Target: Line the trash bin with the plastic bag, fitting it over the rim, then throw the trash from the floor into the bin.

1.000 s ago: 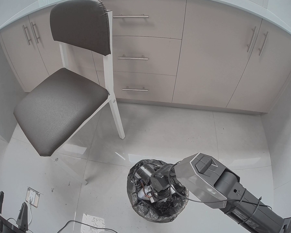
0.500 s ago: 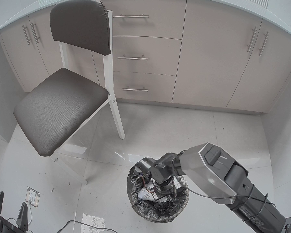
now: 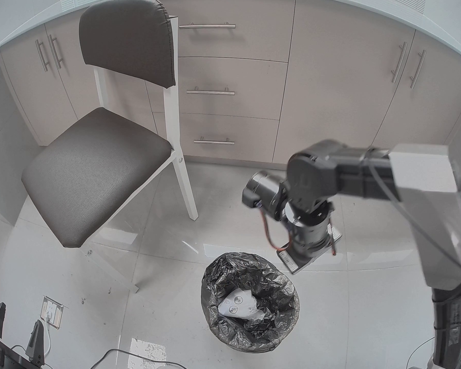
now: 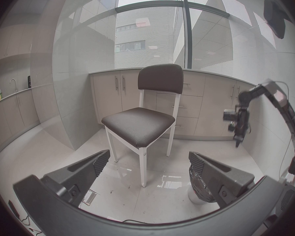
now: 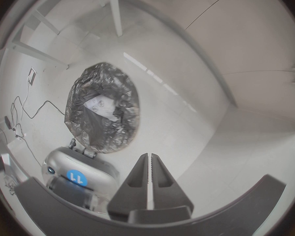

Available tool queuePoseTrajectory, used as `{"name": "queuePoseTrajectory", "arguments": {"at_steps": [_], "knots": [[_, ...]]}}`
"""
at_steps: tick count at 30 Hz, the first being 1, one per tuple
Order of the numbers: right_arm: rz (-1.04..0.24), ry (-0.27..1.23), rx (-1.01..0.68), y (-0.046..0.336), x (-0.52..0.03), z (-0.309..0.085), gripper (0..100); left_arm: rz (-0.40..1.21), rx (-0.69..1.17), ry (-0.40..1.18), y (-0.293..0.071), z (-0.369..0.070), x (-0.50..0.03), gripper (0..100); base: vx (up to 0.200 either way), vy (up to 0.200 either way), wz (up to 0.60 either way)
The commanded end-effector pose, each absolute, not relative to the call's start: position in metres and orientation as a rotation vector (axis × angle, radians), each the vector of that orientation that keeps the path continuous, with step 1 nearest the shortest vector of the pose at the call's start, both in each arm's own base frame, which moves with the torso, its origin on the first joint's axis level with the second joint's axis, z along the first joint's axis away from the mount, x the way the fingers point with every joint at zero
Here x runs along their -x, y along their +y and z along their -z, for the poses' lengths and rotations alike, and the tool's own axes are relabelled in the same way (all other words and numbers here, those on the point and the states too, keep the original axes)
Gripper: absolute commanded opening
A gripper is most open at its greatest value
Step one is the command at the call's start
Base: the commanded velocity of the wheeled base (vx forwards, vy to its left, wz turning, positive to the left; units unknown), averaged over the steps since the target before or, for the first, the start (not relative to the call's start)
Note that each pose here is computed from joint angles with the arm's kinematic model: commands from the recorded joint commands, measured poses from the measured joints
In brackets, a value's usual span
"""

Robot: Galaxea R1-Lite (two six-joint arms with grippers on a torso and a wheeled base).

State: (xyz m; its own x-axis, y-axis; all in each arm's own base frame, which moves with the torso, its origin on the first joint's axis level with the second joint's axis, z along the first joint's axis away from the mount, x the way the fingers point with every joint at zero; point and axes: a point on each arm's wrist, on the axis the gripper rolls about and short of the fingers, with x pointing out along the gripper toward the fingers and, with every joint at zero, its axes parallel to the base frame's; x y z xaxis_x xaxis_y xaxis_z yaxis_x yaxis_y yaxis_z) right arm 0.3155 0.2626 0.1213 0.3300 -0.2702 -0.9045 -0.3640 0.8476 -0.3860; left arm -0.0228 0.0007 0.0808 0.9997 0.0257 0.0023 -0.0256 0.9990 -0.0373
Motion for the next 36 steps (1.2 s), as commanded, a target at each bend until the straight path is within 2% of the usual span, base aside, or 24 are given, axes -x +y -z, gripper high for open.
{"name": "queuePoseTrajectory", "arguments": {"at_steps": [1, 5, 7, 8, 9, 11, 12, 13, 14, 16, 22, 24, 26, 29, 30, 32, 33, 34, 36], "knots": [[0.008, 1.048, 0.648, 0.198, -0.262, -0.249, 0, -0.026, 0.035, 0.003, 0.001, -0.076, 0.022, 100, 0.000, 0.000, 0.00], [0.071, 0.988, 0.831, 0.155, -0.206, -0.301, 0, -0.026, 0.035, 0.003, 0.001, -0.076, 0.022, 100, 0.000, 0.000, 0.00], [0.071, 0.974, 0.862, 0.149, -0.196, -0.308, 0, -0.026, 0.034, 0.003, 0.001, -0.076, 0.022, 100, 0.000, 0.000, 0.00], [0.040, 0.846, 0.933, 0.135, -0.156, -0.335, 0, -0.026, 0.034, 0.003, 0.001, -0.076, 0.022, 100, 0.000, 0.000, 0.00], [0.031, 0.786, 0.931, 0.130, -0.142, -0.344, 0, -0.026, 0.035, 0.003, 0.001, -0.076, 0.022, 100, 0.000, 0.000, 0.00], [0.033, 0.767, 0.924, 0.127, -0.137, -0.347, 0, -0.026, 0.034, 0.003, 0.001, -0.076, 0.022, 100, 0.000, 0.000, 0.00], [0.069, 0.705, 0.878, 0.106, -0.120, -0.361, 0, -0.026, 0.034, 0.003, 0.001, -0.076, 0.022, 100, 0.000, 0.000, 0.00], [0.074, 0.703, 0.874, 0.105, -0.119, -0.361, 0, -0.026, 0.034, 0.003, 0.001, -0.076, 0.022, 100, 0.000, 0.000, 0.00], [0.168, 0.701, 0.800, 0.077, -0.112, -0.371, 0, -0.026, 0.034, 0.003, 0.001, -0.076, 0.022, 100, 0.000, 0.000, 0.00], [0.277, 0.718, 0.723, 0.052, -0.105, -0.377, 0, -0.026, 0.034, 0.003, 0.001, -0.076, 0.022, 100, 0.000, 0.000, 0.00], [0.387, 0.654, 0.590, 0.012, -0.060, -0.390, 0, -0.026, 0.034, 0.003, 0.001, -0.076, 0.022, 100, 0.000, 0.000, 0.00], [0.471, 0.617, 0.474, -0.010, -0.022, -0.393, 0, -0.026, 0.034, 0.003, 0.001, -0.076, 0.022, 100, 0.000, 0.000, 0.00], [0.467, 0.572, 0.399, -0.020, 0.008, -0.393, 0, -0.026, 0.034, 0.003, 0.001, -0.076, 0.022, 100, 0.000, 0.000, 0.00], [0.344, 0.414, 0.276, -0.029, 0.097, -0.378, 0, -0.026, 0.034, 0.003, 0.001, -0.076, 0.022, 100, 0.000, 0.000, 0.00], [0.327, 0.395, 0.273, -0.028, 0.106, -0.375, 0, -0.026, 0.034, 0.003, 0.001, -0.076, 0.022, 100, 0.000, 0.000, 0.00], [0.171, 0.192, 0.274, -0.022, 0.182, -0.344, 0, -0.026, 0.034, 0.003, 0.001, -0.076, 0.022, 100, 0.000, 0.000, 0.00], [0.136, 0.101, 0.266, -0.018, 0.208, -0.331, 0, -0.026, 0.034, 0.003, 0.001, -0.076, 0.022, 100, 0.000, 0.000, 0.00], [0.130, 0.066, 0.260, -0.017, 0.216, -0.326, 0, -0.026, 0.034, 0.003, 0.001, -0.076, 0.022, 100, 0.000, 0.000, 0.00], [0.132, -0.107, 0.237, -0.012, 0.253, -0.304, 0, -0.026, 0.034, 0.003, 0.001, -0.076, 0.022, 100, 0.000, 0.000, 0.00]]}}
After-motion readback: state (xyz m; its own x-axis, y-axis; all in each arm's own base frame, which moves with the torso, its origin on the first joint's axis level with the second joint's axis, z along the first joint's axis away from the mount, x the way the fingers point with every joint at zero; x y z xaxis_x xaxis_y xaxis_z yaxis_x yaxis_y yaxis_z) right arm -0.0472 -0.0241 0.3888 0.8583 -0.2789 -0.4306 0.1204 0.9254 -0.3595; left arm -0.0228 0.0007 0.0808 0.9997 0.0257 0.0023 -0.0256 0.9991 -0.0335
